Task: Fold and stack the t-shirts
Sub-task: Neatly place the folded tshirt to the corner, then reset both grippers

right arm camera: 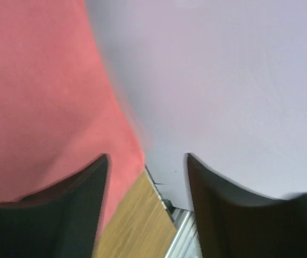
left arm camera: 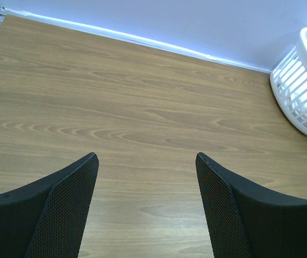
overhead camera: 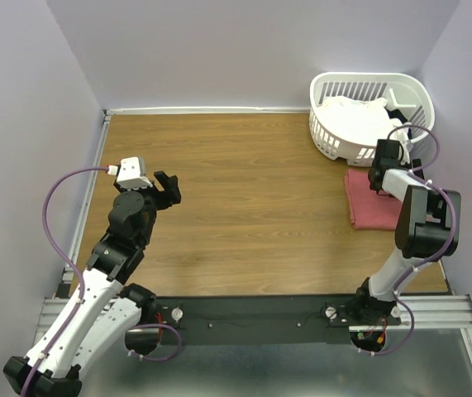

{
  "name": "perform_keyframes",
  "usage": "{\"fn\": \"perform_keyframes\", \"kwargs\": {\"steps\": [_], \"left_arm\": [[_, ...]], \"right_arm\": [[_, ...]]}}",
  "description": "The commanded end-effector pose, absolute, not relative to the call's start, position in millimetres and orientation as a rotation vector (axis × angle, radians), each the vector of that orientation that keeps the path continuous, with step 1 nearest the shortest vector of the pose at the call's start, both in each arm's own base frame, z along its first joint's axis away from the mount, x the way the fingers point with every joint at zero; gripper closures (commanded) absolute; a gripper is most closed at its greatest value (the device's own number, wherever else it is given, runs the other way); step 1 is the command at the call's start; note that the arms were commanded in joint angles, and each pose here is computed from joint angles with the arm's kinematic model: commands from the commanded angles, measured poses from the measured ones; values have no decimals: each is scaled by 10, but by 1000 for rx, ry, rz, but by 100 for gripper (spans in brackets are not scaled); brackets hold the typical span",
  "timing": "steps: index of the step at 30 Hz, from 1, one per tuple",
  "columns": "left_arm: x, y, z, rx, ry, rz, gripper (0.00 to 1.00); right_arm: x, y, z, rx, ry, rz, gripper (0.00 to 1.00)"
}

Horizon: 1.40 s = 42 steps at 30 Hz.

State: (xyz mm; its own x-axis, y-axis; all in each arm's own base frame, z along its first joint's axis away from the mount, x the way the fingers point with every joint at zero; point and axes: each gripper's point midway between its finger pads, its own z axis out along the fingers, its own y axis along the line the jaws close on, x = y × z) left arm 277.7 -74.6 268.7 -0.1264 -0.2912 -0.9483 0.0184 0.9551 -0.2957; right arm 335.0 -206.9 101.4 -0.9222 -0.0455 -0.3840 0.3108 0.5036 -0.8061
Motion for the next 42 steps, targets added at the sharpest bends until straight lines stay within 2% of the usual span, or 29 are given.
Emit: {"fn": "perform_keyframes", "kwargs": {"steps": [1, 7, 9, 10, 12, 14, 15, 21, 31, 42], "left_arm": [[2785, -706, 2636, -231, 1688, -243, 19], [2795, -691, 2632, -238, 1690, -232, 19], [2799, -686, 2635, -240, 1691, -229, 19], [2801, -680, 2632, -243, 1693, -226, 19], [2801, -669, 2643, -247, 1691, -222, 19], [2801, -636, 2627, -259, 1695, -205, 19], [2798, -626, 2621, -267, 1695, -202, 19], [2764, -521, 2652, -315, 1674, -172, 18], [2483, -198, 2968, -444, 1523, -163, 16], [2218, 44, 3116, -519, 1354, -189, 14]], "right_arm": [[3455, -2167, 1253, 354, 2281, -1429, 28], [3357, -2196, 1917, 555, 2062, -1419, 25], [3279, -2170, 2122, 637, 1989, -1365, 18], [3185, -2133, 2403, 685, 1910, -1303, 16], [3098, -2043, 2602, 735, 1846, -1163, 9], [2899, -1914, 2928, 762, 1760, -1013, 6], [2920, -1808, 2996, 754, 1740, -890, 0], [2357, -1314, 3508, 701, 1528, -505, 0], [1590, -783, 3766, 483, 1308, -240, 0], [1651, -540, 3271, 354, 1362, -145, 0]]}}
